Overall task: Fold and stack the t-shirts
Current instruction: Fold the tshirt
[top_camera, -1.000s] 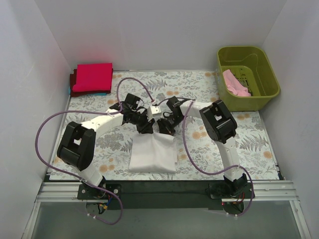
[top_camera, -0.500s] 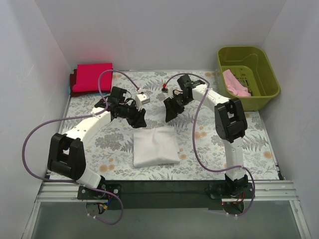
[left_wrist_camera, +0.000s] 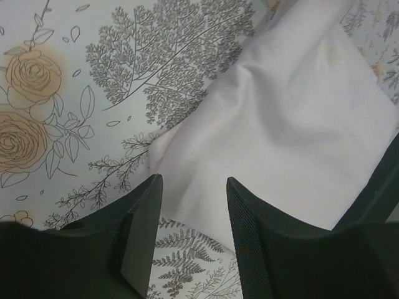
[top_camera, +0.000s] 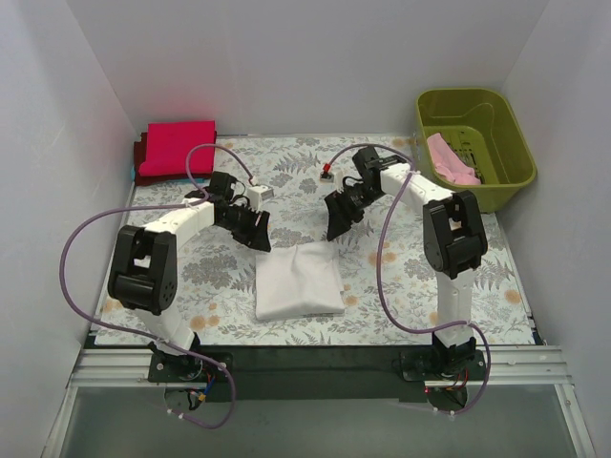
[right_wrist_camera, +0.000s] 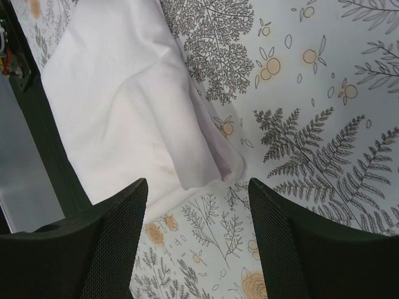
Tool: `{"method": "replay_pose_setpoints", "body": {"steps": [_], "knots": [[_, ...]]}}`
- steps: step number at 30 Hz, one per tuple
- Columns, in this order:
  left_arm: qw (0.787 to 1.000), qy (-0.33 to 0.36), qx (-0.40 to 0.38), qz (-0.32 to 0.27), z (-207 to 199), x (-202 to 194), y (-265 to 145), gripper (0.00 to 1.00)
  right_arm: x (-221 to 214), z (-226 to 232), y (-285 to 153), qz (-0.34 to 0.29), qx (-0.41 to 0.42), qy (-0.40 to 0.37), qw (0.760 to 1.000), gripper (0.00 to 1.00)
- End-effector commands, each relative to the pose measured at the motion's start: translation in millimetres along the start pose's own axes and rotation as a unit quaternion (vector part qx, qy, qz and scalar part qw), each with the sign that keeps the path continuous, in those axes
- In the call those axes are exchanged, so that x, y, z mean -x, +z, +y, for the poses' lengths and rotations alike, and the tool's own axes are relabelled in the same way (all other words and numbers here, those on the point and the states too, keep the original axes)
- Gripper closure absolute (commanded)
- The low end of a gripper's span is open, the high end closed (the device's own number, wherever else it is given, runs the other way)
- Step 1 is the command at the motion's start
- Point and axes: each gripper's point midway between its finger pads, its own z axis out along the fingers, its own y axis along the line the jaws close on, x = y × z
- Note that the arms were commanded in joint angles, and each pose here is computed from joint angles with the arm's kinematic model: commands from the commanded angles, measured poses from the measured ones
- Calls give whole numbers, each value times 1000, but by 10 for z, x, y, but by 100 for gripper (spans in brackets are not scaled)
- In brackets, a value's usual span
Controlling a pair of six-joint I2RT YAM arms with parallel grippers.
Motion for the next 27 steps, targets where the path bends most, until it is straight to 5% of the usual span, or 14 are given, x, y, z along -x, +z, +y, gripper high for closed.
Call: {"method": "replay_pose_setpoints", "body": {"steps": [1, 12, 15, 18, 21, 22, 27], "knots": [[1000, -21, 12, 11, 135, -57, 1, 56, -66, 9, 97, 17, -5, -22, 1000, 28], [1000, -22, 0, 21, 222, -78, 78, 55, -299, 43, 286, 46, -9, -51, 998, 29], [999, -23, -12, 23, 189, -101, 91, 55, -304, 58, 309, 45, -2, -48, 998, 36], [999, -22, -17, 28, 178, -147, 103, 55, -256, 61, 312, 41, 0, -48, 998, 49], [999, -18, -23, 27, 151, -142, 93, 63, -212, 104, 289, 33, 6, -46, 998, 81], [999, -19, -24, 26, 145, -133, 82, 73, -208, 111, 277, 31, 7, -42, 999, 98], [1000, -25, -17, -9, 171, 32, -83, 100, -189, 28, 30, -9, 27, 38, 999, 99]]}}
